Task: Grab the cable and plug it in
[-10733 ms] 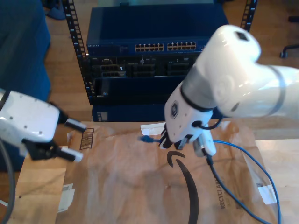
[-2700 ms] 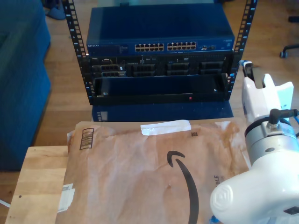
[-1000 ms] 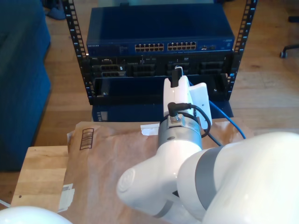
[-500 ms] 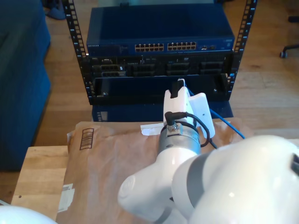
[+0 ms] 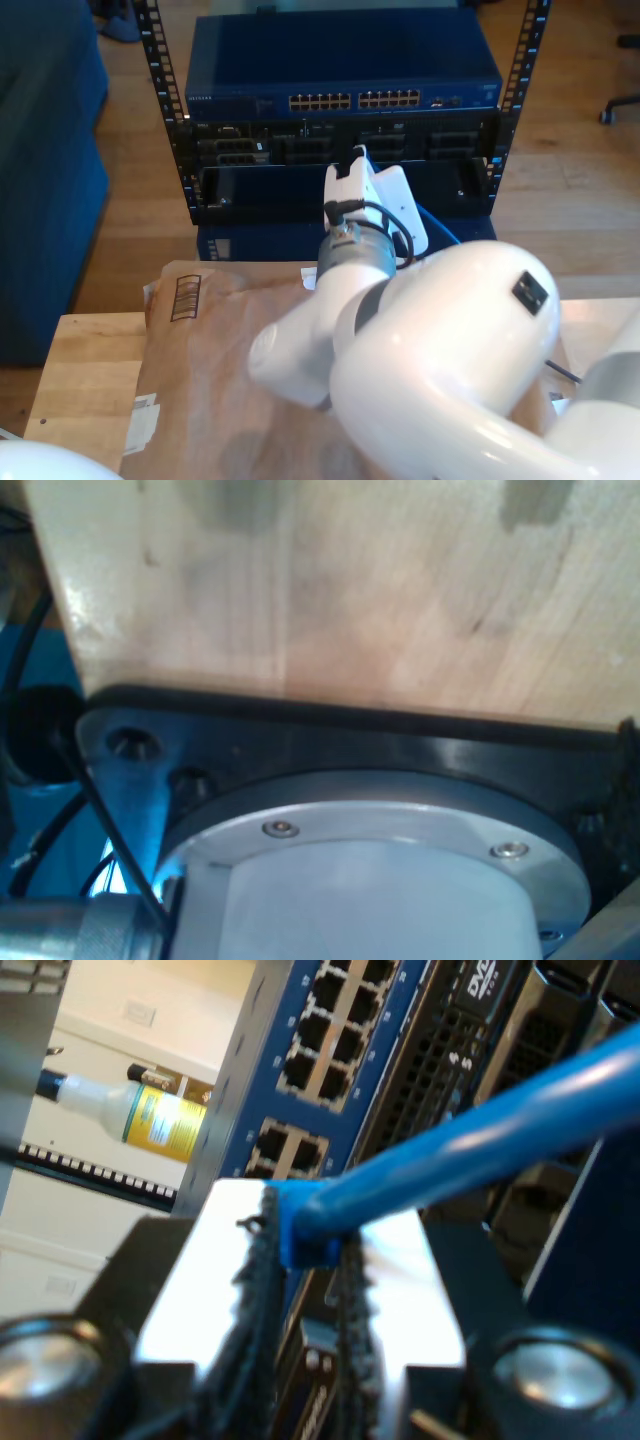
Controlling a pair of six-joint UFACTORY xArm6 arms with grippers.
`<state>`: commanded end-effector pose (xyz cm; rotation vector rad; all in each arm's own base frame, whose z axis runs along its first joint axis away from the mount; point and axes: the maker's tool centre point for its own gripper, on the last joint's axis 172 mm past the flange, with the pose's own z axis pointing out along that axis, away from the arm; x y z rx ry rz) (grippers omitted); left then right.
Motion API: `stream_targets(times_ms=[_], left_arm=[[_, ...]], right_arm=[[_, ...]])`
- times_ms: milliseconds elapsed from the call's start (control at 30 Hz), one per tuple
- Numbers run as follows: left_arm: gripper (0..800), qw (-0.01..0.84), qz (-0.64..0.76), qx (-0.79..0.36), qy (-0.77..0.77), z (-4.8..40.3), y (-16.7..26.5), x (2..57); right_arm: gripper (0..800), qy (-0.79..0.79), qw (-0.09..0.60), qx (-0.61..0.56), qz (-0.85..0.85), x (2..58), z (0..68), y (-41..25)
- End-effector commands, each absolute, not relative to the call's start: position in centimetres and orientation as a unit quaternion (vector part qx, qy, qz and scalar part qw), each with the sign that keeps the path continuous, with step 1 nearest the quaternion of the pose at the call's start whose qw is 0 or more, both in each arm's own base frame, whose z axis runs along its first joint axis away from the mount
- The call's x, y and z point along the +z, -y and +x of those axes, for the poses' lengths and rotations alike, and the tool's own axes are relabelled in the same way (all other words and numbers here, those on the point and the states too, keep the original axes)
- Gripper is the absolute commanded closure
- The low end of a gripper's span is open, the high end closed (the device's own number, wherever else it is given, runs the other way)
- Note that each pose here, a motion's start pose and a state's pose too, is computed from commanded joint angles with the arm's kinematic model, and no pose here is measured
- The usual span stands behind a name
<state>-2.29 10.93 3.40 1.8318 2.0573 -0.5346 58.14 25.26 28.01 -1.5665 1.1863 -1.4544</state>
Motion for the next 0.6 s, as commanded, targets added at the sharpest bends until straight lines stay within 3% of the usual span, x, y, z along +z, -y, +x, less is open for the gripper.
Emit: stream_targets(times_ms=[233, 600], left_arm=[[0, 0.166, 0.644, -0.187, -0.723, -2.3, -11.0, 3.4], [0, 0.166, 0.644, -0.187, -0.723, -2.3, -11.0, 3.4]], right_arm=[[800, -0.431, 0.340, -0.565, -0.615, 30.0, 59.6, -27.0], [800, -0.438, 0.324, -0.562, -0.623, 28.3, 58.9, -26.2]])
